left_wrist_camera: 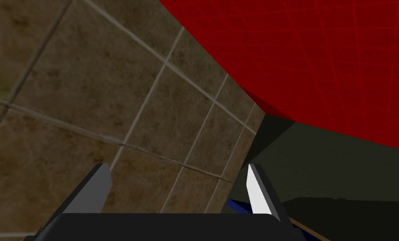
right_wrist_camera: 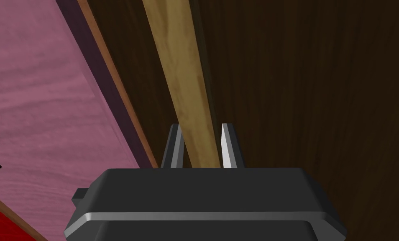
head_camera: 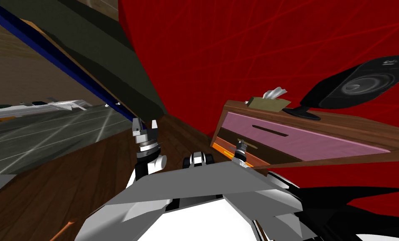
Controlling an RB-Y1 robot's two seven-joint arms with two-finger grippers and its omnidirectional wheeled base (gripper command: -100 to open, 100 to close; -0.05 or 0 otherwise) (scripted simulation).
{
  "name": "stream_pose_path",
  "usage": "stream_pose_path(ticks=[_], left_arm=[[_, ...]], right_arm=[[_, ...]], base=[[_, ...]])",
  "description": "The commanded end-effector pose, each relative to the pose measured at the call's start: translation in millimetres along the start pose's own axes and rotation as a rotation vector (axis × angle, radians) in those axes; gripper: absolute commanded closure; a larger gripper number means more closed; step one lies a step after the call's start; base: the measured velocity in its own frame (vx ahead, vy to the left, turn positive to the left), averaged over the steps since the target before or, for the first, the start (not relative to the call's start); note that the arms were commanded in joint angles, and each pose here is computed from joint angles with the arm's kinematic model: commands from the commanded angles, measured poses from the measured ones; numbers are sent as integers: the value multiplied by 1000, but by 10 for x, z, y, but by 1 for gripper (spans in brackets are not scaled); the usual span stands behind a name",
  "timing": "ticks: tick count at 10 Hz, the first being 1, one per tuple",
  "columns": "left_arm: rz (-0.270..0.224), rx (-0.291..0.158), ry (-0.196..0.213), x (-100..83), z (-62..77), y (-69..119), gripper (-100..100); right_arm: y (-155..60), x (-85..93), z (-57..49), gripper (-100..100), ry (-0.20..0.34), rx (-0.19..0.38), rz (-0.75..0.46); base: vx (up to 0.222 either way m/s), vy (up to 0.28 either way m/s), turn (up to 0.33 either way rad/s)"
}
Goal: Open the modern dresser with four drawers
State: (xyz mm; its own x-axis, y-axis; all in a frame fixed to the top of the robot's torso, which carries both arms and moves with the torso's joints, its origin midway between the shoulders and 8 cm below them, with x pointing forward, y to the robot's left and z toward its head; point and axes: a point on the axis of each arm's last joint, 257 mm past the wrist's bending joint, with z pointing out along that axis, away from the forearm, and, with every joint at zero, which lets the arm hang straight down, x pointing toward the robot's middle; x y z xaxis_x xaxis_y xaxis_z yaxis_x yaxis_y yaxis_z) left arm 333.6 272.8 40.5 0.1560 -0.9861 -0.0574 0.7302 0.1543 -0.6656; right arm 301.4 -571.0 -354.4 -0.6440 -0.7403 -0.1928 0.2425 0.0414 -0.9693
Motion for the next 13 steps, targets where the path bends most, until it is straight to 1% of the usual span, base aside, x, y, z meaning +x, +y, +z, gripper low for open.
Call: stream_pose_path(ticks=[1,2,3,4,5,6,7,8,9,10,11,12,13], left_arm=[[0,0,0,-1,-1,0,0],[0,0,0,0,0,0,0],[0,0,0,0,0,0,0],[0,0,0,-1,-1,0,0],[0,0,0,-1,-2,0,0],[0,0,0,0,0,0,0],[0,0,0,0,0,0,0],[0,0,0,-1,-1,0,0],[0,0,0,0,0,0,0],[0,0,0,0,0,0,0],[0,0,0,-1,-1,0,0],[1,0,0,-2,-2,0,0],[0,0,0,-1,-1,0,0]], right_arm=[[-56,32,141,100,68,32,-31],[-66,59,182,100,93,36,-17],[-56,136,174,100,123,32,-6],[-53,153,172,100,130,31,-4],[-82,64,271,100,155,53,-22],[-69,137,259,100,184,47,-27],[-55,213,245,100,213,43,-17],[-89,113,335,100,234,62,-41],[-75,180,323,100,263,56,-41],[-58,255,302,100,293,50,-30],[-52,280,295,100,303,48,-27],[-80,215,362,100,336,59,-58],[-67,264,353,100,363,55,-47]], base=[[-241,-36,330],[-278,-35,392],[-129,-9,151],[-12,14,1],[-178,14,262],[-239,-26,430],[-121,-13,162],[-226,15,306],[-268,21,389],[-129,30,145],[-15,23,-11],[-187,30,303],[-240,21,401]])
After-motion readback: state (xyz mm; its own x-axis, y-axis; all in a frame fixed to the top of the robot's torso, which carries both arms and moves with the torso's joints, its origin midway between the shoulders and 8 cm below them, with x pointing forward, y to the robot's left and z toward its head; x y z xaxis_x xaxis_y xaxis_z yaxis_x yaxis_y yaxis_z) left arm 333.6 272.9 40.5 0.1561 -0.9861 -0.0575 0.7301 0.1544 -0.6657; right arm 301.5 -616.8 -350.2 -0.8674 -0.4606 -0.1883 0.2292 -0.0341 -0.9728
